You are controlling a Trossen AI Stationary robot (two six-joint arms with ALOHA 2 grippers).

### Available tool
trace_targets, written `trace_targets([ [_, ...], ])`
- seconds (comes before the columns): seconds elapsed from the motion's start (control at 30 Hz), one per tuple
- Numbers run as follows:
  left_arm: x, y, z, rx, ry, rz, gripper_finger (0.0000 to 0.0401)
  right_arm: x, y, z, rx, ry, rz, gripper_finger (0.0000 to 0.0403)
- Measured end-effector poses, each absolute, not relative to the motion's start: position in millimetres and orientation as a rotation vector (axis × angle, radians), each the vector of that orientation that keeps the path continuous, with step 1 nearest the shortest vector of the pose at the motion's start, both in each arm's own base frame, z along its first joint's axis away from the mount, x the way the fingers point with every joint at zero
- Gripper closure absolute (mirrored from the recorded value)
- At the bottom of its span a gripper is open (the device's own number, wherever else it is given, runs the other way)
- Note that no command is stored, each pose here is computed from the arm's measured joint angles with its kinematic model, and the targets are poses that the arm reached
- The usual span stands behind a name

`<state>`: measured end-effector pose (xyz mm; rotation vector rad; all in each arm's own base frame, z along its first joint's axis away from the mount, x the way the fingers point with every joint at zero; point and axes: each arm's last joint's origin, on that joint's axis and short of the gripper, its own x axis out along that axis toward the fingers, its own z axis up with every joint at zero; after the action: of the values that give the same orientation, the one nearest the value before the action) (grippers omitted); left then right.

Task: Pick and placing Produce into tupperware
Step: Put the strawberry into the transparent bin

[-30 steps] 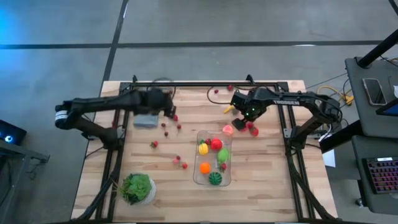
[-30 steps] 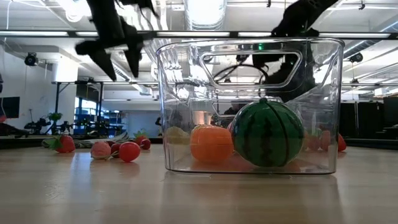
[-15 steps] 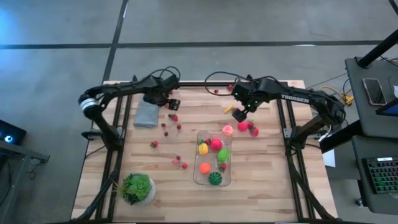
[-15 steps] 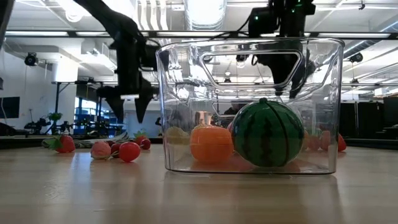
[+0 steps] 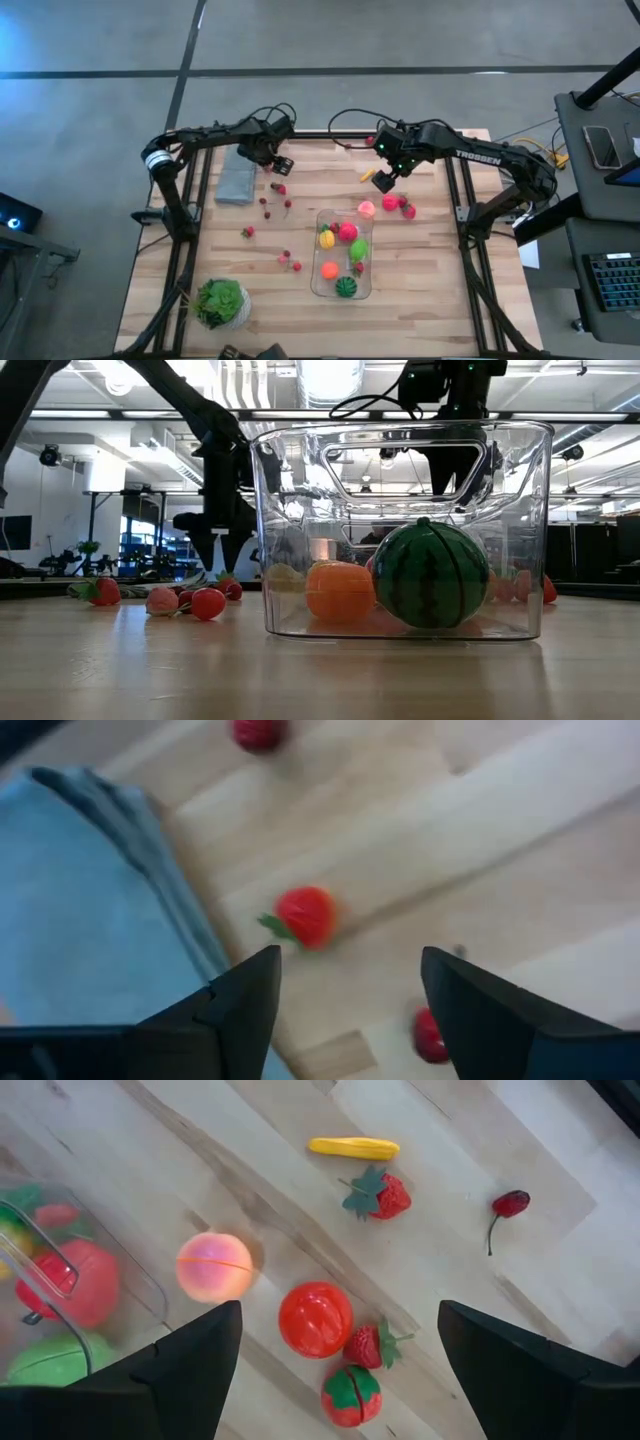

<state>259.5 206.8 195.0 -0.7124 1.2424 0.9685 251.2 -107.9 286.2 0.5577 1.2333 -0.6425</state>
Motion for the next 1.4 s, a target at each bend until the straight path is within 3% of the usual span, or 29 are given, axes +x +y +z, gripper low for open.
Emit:
trace_targets([
  [0.37,242,229,189,-0.849,1.231,0.955,0.0194,251,-108,286,0.558,1.233,-0.642,0.0073],
  [0.63,250,235,162,-0.897,1.308,0.939,0.0194,251,-108,286,0.559,1.235,-0.642,0.0075],
  [1.4,249,229,164,-0.859,1.368,0.918,0.0196,250,-107,286,0.552,1.248,-0.637,0.0076],
])
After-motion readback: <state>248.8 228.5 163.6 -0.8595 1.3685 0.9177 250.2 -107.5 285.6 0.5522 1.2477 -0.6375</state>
